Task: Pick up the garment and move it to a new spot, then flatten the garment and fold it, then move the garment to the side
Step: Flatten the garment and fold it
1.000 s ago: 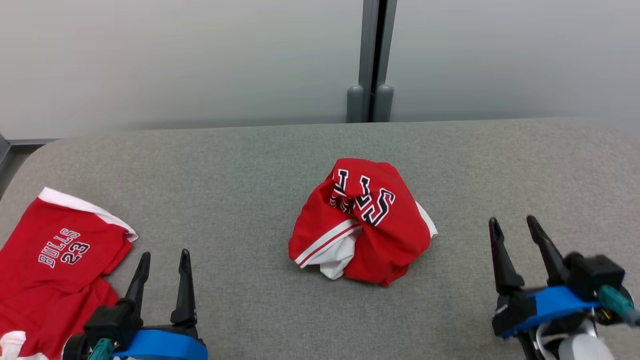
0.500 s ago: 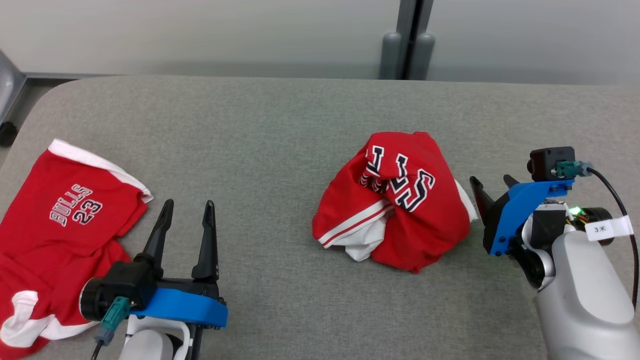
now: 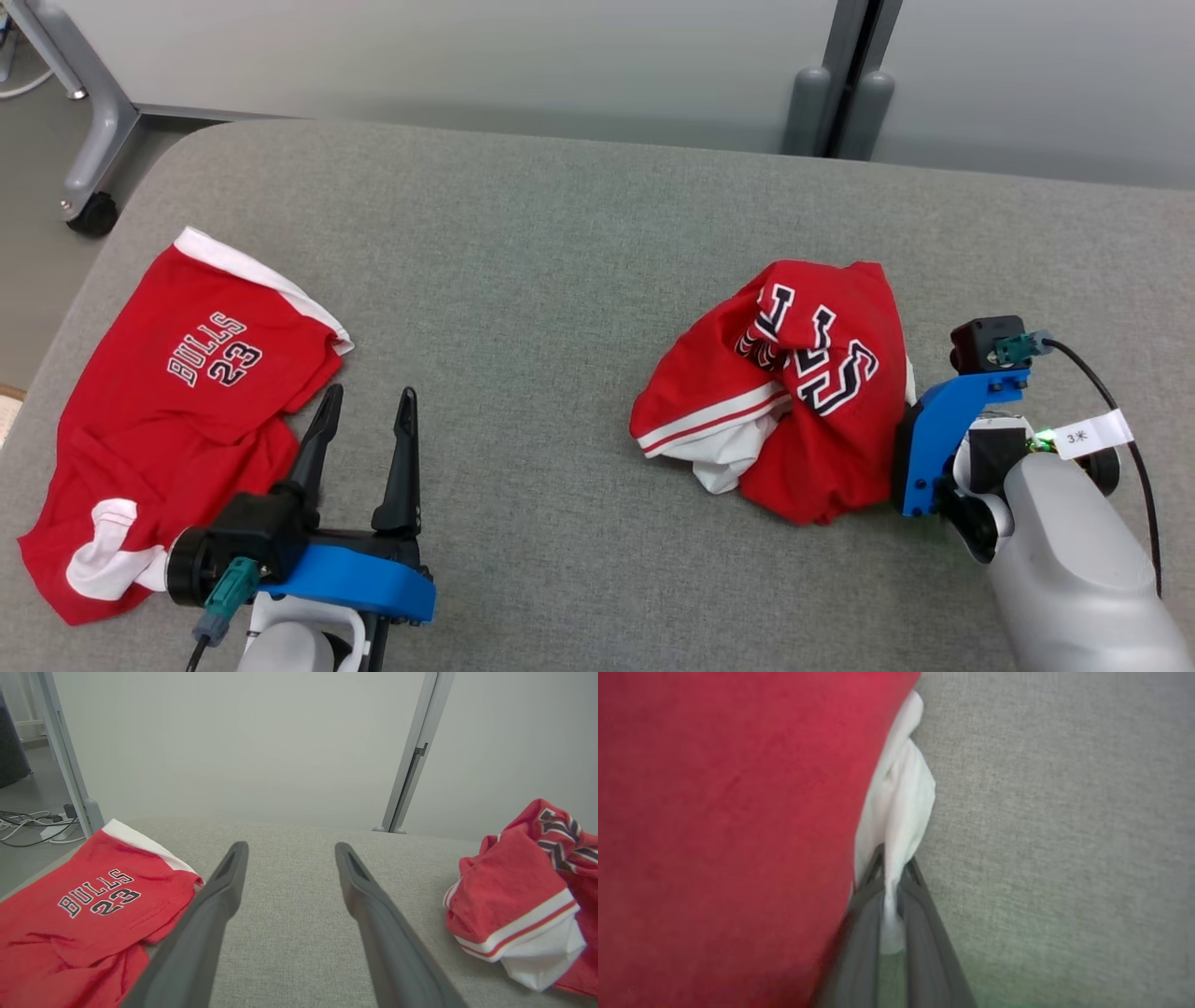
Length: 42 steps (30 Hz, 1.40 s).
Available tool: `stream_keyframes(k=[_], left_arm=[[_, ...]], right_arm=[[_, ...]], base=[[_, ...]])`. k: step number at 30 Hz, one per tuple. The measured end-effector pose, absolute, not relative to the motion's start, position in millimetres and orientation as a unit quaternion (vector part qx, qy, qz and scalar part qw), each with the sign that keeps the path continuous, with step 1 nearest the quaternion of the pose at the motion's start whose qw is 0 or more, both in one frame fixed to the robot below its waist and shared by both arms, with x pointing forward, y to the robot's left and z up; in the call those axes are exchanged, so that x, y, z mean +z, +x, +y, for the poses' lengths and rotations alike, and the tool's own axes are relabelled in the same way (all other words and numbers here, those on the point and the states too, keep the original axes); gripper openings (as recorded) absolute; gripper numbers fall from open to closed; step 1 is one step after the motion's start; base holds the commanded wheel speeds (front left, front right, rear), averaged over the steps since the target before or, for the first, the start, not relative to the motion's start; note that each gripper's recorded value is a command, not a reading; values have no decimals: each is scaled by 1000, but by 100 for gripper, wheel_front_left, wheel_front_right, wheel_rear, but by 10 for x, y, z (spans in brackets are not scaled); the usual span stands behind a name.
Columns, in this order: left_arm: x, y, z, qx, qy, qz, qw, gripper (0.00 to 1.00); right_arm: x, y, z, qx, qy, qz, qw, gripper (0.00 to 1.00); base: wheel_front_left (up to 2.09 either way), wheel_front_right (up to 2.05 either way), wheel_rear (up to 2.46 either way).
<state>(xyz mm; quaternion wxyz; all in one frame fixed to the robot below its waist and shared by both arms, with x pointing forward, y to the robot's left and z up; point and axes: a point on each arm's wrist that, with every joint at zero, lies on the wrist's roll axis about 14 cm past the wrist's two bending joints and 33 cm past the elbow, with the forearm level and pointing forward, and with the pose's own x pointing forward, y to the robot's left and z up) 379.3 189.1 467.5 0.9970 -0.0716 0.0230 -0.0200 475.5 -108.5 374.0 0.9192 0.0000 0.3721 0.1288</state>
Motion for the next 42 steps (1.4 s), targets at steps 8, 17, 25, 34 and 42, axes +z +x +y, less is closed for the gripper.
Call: stream_keyframes(k=[8,17,25,34,42], left_arm=[[4744,3675,1834,-26,-79,13,996,100],[4905,3551,1765,-37,-83,-12,996,100],[4922,3467,1796,-31,-87,-16,996,100],[4922,3461,1832,-23,-88,-17,996,100],[4885,3530,1772,-30,-91,-10,995,100]], right_arm=[[4627,5046,-994,149,3,217,965,0],[6172,4880,-341,259,9,22,965,0],[7240,4596,145,337,4,-105,936,0],[8226,4262,244,370,42,-235,898,0],[7770,4751,-572,254,53,-180,949,0]], base=[[0,0,0],[0,0,0],[0,0,0],[0,0,0],[0,0,0]])
